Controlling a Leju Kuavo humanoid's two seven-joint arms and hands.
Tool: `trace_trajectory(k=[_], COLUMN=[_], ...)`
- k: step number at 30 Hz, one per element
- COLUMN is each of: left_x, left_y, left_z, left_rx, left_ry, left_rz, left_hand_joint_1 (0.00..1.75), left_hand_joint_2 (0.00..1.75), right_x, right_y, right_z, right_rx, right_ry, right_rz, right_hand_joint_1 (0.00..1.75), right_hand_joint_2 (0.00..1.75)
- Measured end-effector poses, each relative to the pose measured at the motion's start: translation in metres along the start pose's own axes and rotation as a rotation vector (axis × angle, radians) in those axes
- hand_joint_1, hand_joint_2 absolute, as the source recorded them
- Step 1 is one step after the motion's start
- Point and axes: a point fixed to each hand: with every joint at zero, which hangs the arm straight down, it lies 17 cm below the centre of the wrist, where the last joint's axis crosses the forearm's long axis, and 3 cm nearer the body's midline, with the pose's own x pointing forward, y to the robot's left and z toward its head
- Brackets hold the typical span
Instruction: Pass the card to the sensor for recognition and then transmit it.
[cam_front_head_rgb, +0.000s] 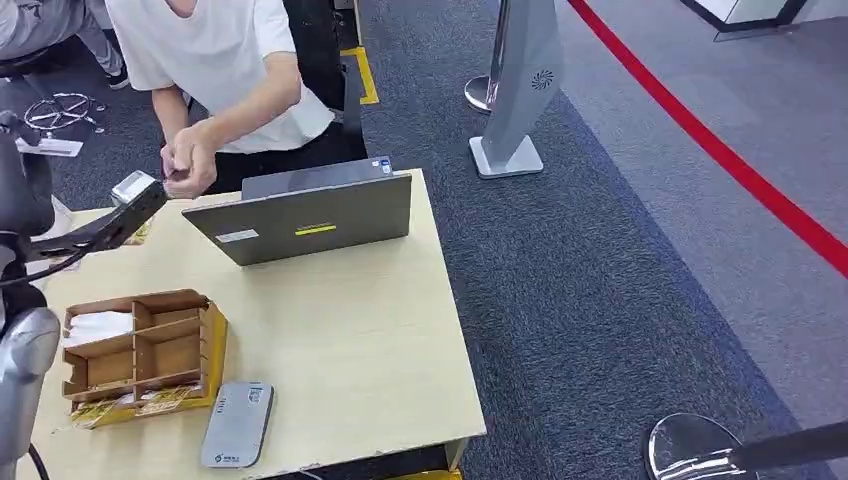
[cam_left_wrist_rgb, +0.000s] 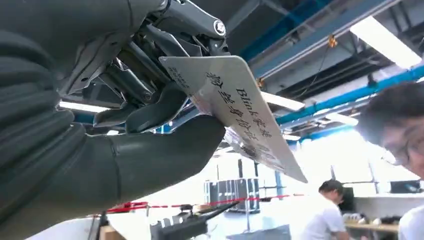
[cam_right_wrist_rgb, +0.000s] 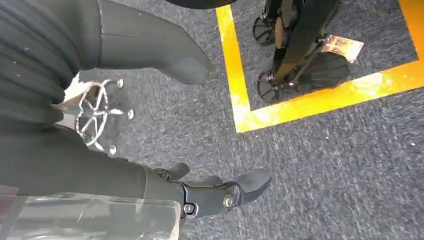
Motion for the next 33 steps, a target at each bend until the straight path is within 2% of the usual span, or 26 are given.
trace_trajectory(k=[6, 7, 19, 33], left_x=[-0.007, -0.007, 0.003, 0.018], left_y=[-0.020, -0.021, -0.029, -0.016], left_z=[0.001, 0.001, 0.004, 0.033], left_rx=[-0.044, -0.046, -0.072, -0.061], left_ry=[0.019, 0.023, -0.007, -0.068], left_rz=[-0.016, -0.016, 0.064, 0.225], left_hand_joint_1=[1.75, 0.00, 0.00, 0.00], left_hand_joint_2=[1.75, 1.75, 1.75, 1.75], right_x=[0.000, 0.000, 0.002, 0.000], right_y=[0.005, 0.005, 0.002, -0.005], right_z=[-0.001, -0.001, -0.002, -0.001], right_rx=[0.004, 0.003, 0.005, 0.009], right_ry=[0.009, 0.012, 0.008, 0.009], right_rz=[-0.015, -0.016, -0.019, -0.034], right_hand_joint_1=[0.00, 0.00, 0.00, 0.00], right_hand_joint_2=[1.75, 1.75, 1.75, 1.75])
